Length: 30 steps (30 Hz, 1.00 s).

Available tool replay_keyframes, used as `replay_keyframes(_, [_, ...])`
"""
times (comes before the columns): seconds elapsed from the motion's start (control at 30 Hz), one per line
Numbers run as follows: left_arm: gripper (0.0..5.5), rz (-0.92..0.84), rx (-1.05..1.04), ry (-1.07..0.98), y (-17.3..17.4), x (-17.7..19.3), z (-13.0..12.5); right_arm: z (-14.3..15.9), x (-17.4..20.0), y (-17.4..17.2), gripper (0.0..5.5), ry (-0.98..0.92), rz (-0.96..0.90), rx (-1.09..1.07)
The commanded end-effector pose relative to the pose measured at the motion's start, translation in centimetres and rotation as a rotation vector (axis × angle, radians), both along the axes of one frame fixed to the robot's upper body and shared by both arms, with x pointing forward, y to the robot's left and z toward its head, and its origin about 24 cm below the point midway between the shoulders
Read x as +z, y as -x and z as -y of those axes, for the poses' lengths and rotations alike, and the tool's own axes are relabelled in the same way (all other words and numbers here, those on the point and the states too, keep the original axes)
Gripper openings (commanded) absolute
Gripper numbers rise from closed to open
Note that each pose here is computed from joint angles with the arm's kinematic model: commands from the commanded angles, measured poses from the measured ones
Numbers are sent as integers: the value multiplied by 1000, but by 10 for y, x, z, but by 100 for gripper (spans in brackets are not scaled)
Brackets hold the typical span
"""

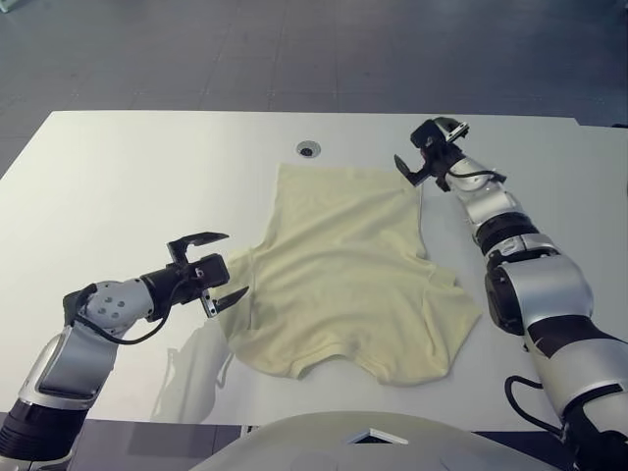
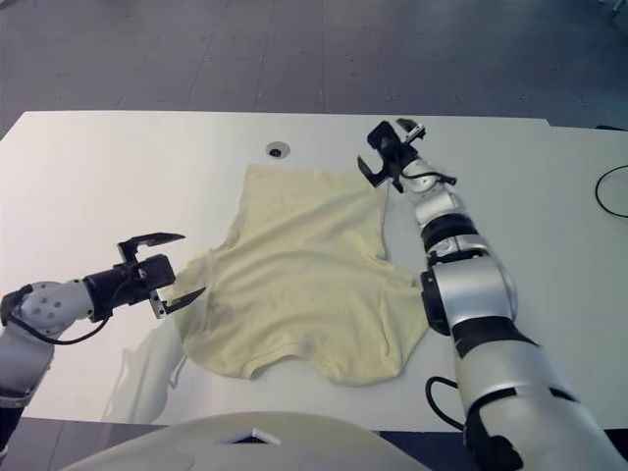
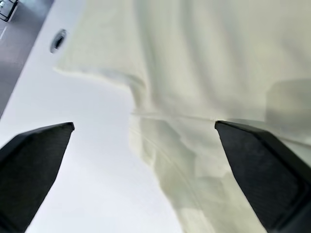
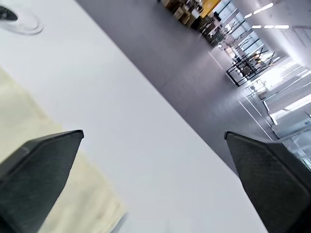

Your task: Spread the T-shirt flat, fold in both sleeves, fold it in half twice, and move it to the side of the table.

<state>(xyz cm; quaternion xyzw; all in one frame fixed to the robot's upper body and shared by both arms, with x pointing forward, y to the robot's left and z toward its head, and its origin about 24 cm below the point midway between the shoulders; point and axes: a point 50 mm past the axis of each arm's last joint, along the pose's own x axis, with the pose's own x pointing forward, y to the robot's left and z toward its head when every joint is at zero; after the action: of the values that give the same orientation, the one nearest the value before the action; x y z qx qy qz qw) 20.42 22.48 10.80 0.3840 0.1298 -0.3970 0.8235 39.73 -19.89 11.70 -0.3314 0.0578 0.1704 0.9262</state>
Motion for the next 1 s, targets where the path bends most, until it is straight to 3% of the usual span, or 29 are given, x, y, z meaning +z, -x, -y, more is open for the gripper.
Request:
replay_keyframes(0.03, [538, 61, 146, 102, -1, 28, -14, 21, 8, 46, 540, -196, -49, 60])
replay_keyframes(0.23, [538, -59, 432, 302, 38, 24, -36, 29, 26, 122, 540, -563, -18, -59])
replay_keyframes(0.37, [514, -152, 599, 394, 61, 8, -44, 36, 25, 166, 540, -631, -10, -131])
replay_keyframes(0.53, [430, -205, 738, 457, 85, -2, -48, 45, 13, 217, 540, -612, -145, -208])
replay_keyframes(0.77, [538, -278, 807, 518, 102, -15, -37, 51, -6, 265, 540, -583, -317, -296])
replay_keyframes(0.87, [538, -289, 803, 532, 100, -16, -34, 50, -10, 280, 540, -586, -359, -327])
replay_keyframes(0.97, [494, -274, 798, 562, 92, -16, -34, 46, -13, 291, 540, -602, -395, -347])
replay_keyframes(1.0, [512, -269, 794, 574, 89, -17, -32, 45, -14, 294, 519, -607, -407, -356])
